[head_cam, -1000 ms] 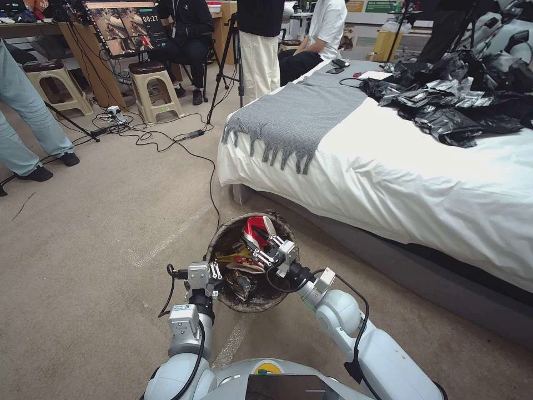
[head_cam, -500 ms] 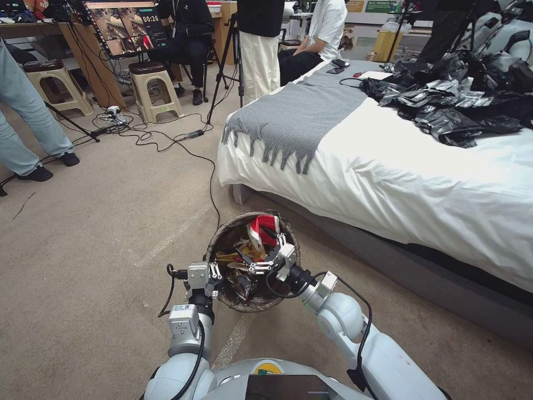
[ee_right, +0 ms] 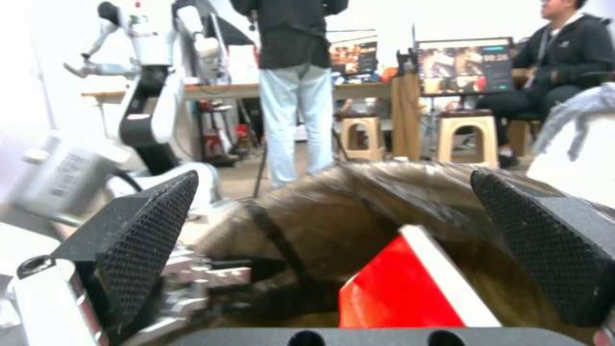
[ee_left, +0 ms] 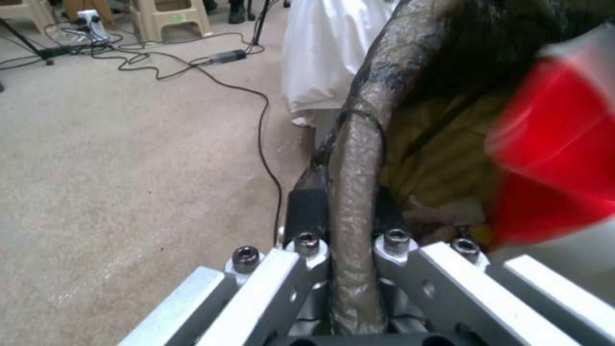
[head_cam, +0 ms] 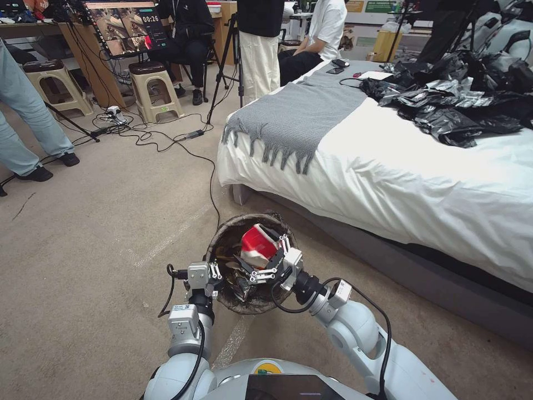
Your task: Pick up the trash bin, then pick up the garbage from the floor and place it into the trash bin.
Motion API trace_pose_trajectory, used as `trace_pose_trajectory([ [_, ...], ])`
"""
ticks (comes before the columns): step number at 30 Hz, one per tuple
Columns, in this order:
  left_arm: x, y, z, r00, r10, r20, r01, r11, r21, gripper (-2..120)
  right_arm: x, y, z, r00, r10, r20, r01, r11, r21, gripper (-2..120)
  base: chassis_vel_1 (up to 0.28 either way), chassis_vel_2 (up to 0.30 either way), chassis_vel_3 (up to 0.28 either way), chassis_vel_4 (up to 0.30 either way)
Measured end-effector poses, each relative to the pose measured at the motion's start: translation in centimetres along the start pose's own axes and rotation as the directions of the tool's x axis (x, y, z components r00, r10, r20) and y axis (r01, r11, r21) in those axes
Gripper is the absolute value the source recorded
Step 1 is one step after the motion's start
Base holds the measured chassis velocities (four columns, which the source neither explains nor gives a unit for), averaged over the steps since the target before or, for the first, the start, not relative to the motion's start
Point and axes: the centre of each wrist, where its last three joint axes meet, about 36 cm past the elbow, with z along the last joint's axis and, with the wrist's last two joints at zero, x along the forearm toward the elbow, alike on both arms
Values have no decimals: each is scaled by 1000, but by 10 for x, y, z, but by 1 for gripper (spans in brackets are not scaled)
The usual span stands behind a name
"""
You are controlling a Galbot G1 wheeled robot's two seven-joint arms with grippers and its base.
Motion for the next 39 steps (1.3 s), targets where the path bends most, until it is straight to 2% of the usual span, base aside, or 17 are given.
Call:
trace_pose_trajectory([
  [4,0,0,0,1000,0,0,0,1000,0,0,5,3,-10,999,-40,4,41,999,-29,100,0,0,0,0],
  [8,0,0,0,1000,0,0,0,1000,0,0,14,-8,-16,990,-139,-14,139,990,-23,100,0,0,0,0],
  [14,0,0,0,1000,0,0,0,1000,0,0,16,-14,-23,991,-133,6,133,991,-1,100,0,0,0,0],
  [18,0,0,0,1000,0,0,0,1000,0,0,14,-21,-36,996,-67,61,65,997,35,100,0,0,0,0],
  [20,0,0,0,1000,0,0,0,1000,0,0,13,-20,-45,994,29,109,-35,998,50,100,0,0,0,0],
  [21,0,0,0,1000,0,0,0,1000,0,0,13,-17,-54,979,150,139,-162,984,78,100,0,0,0,0],
  [22,0,0,0,1000,0,0,0,1000,0,0,13,-17,-54,979,150,139,-162,984,78,100,0,0,0,0],
  [23,0,0,0,1000,0,0,0,1000,0,0,14,-14,-59,963,223,152,-240,965,105,100,0,0,0,0],
  [24,0,0,0,1000,0,0,0,1000,0,0,19,-9,-66,929,334,159,-357,923,145,100,0,0,0,0],
  [25,0,0,0,1000,0,0,0,1000,0,0,24,-5,-69,900,406,161,-430,888,163,100,0,0,0,0],
  [26,0,0,0,1000,0,0,0,1000,0,0,24,-5,-69,900,406,161,-430,888,163,100,0,0,0,0],
  [28,0,0,0,1000,0,0,0,1000,0,0,37,7,-69,830,537,153,-557,810,182,100,0,0,0,0],
  [29,0,0,0,1000,0,0,0,1000,0,0,37,7,-69,830,537,153,-557,810,182,100,0,0,0,0],
  [32,0,0,0,1000,0,0,0,1000,0,0,54,16,-59,766,625,147,-642,739,203,100,0,0,0,0],
  [33,0,0,0,1000,0,0,0,1000,0,0,54,16,-59,766,625,147,-642,739,203,100,0,0,0,0],
  [35,0,0,0,1000,0,0,0,1000,0,0,65,21,-47,735,664,140,-677,703,218,100,0,0,0,0],
  [39,0,0,0,1000,0,0,0,1000,0,0,72,27,-33,707,696,125,-704,678,212,100,0,0,0,0],
])
